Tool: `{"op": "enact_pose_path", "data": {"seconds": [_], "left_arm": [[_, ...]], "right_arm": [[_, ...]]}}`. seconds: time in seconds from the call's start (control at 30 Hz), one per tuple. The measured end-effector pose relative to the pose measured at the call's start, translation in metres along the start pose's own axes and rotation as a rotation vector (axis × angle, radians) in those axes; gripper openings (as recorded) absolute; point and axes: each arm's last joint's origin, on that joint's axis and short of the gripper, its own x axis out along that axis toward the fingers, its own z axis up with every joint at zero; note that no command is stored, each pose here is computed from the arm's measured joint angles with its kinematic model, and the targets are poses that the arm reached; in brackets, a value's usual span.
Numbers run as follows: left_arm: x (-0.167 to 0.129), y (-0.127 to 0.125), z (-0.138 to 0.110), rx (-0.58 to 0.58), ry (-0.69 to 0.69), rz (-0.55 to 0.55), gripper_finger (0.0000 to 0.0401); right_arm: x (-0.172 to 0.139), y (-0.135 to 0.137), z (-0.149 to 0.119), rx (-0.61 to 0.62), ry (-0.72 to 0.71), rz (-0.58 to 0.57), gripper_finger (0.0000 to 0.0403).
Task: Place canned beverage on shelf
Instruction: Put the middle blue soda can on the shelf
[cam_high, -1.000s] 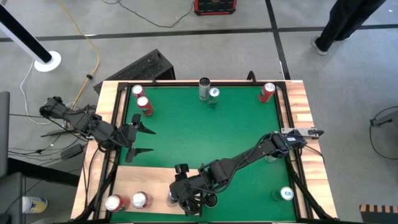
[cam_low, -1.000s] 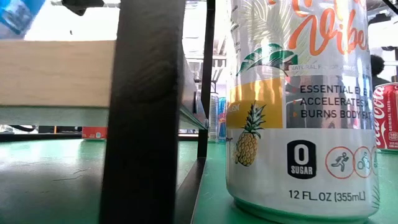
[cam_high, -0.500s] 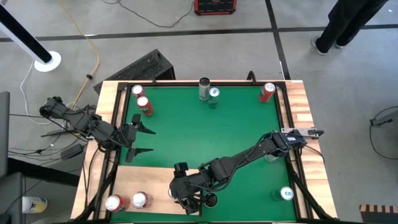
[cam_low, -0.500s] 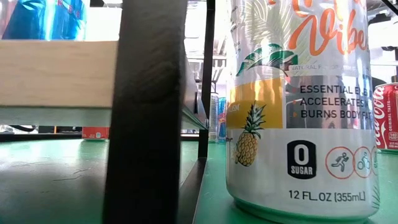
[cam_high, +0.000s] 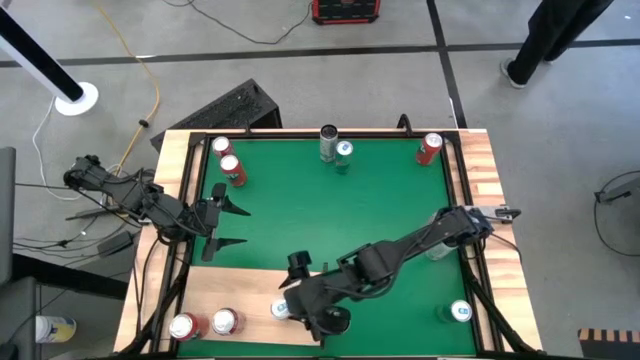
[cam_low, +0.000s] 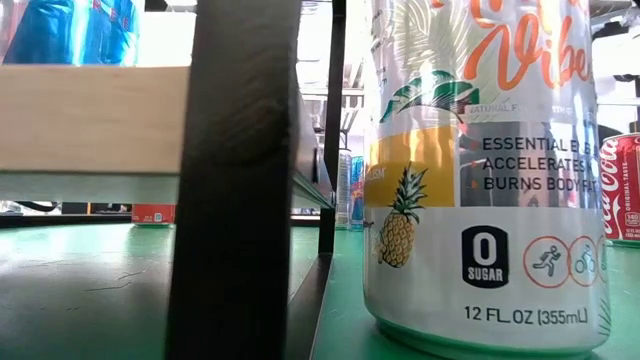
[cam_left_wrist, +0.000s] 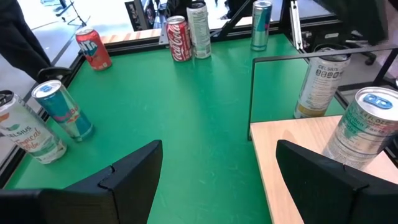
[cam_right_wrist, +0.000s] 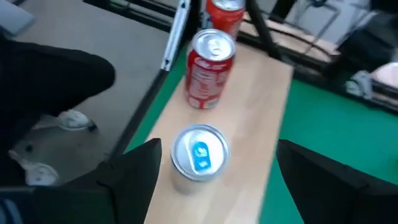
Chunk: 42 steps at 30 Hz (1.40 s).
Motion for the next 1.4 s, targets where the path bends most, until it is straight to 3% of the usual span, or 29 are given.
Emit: {"op": "enact_pose_path", "data": {"seconds": [0.2,0.33,0.43,0.63,1.13,1.4], "left_arm": [[0.000,0.000,0.000,-0.013,0.001,-0.002,0.0300],[0.000,0.000,0.000,-0.013,0.003,-0.001,0.0300],[0.000,0.000,-0.001,-0.011,0.007,-0.001,0.0300],[0.000,0.000,-0.002,-0.021,0.022,0.003,0.0300],[0.000,0.000,-0.002,-0.044,0.020,0.006,0.0300],[0.000,0.000,-0.002,-0.044,0.019,0.006,0.0300]], "right_arm": [[0.006,-0.008,-0.007,0.032,0.059,-0.075,0.0312],[0.021,-0.011,-0.017,0.028,0.110,-0.172,0.0260],[0.018,-0.011,-0.016,0.044,0.106,-0.195,0.0194],[0.020,-0.009,-0.021,0.008,0.148,-0.162,0.0024],[0.047,-0.008,-0.043,0.033,0.189,-0.104,0.0016],[0.046,-0.003,-0.042,0.041,0.168,-0.063,0.0016]]}}
